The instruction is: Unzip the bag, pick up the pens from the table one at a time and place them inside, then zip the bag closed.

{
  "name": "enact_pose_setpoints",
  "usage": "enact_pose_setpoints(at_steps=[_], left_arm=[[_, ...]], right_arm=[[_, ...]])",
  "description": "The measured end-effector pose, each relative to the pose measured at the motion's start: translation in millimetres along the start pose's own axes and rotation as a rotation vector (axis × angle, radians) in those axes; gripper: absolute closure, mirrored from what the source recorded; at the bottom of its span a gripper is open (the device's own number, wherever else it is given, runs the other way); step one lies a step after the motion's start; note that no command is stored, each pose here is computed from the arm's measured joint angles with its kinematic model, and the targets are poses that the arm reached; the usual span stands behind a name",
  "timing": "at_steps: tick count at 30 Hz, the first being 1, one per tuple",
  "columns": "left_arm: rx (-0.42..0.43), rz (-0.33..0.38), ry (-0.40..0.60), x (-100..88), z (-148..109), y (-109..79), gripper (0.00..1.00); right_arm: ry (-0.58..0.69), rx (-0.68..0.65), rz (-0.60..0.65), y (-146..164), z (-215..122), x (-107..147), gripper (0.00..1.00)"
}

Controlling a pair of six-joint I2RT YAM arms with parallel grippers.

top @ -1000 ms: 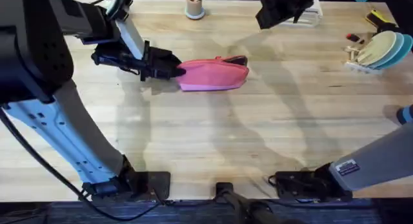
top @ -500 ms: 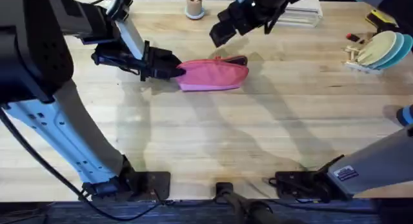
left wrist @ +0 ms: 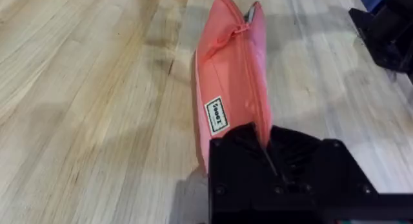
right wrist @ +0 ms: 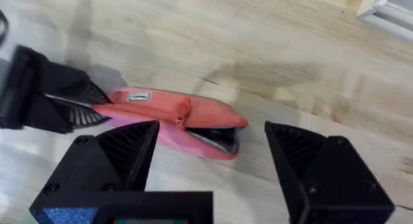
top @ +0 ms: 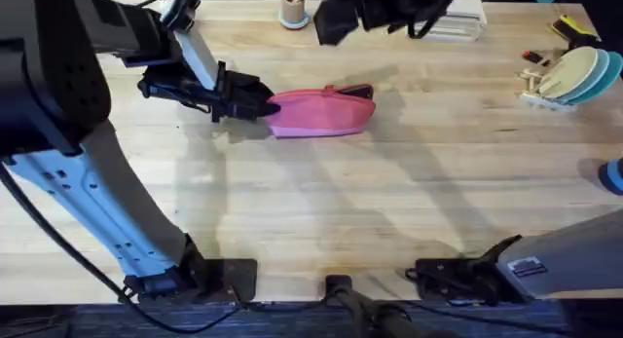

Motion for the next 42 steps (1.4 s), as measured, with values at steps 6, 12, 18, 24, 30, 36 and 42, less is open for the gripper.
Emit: enact_pose_setpoints(at_steps=[6, 12, 18, 24, 30, 36, 42], left_arm=[[0.000, 0.000, 0.000, 0.0, 0.0, 0.0, 0.958], [0.000, 0.000, 0.000, 0.0, 0.0, 0.0, 0.958], [0.000, 0.000, 0.000, 0.0, 0.0, 0.0, 0.958], [0.000, 0.000, 0.000, 0.0, 0.0, 0.0, 0.958], [0.000, 0.000, 0.000, 0.0, 0.0, 0.0, 0.958], [0.000, 0.000, 0.000, 0.0, 0.0, 0.0, 0.958], [0.000, 0.000, 0.000, 0.0, 0.0, 0.0, 0.958]], right_arm=[[-0.025, -0.050, 0.094, 6.1, -11.4, -9.8, 0.004], [0.021, -0.138, 0.184, 14.3, -12.4, -4.6, 0.004], [0.060, -0.152, 0.210, 14.9, -12.7, 2.5, 0.004], [0.067, -0.163, 0.213, 16.7, -12.6, 3.4, 0.004], [0.067, -0.163, 0.213, 16.8, -12.3, 3.4, 0.003], [0.085, -0.158, 0.215, 17.2, -6.0, 5.1, 0.004], [0.139, -0.143, 0.215, 18.6, 16.6, 10.3, 0.004]])
Point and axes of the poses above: each hand's point on the last joint's axis, 136 mm out from that joint toward the fingers, its own z axis out along the fingers, its own y axis along the line the jaws close on, x = y × z, the point moved 2 cm from there along -z, back along the fingers
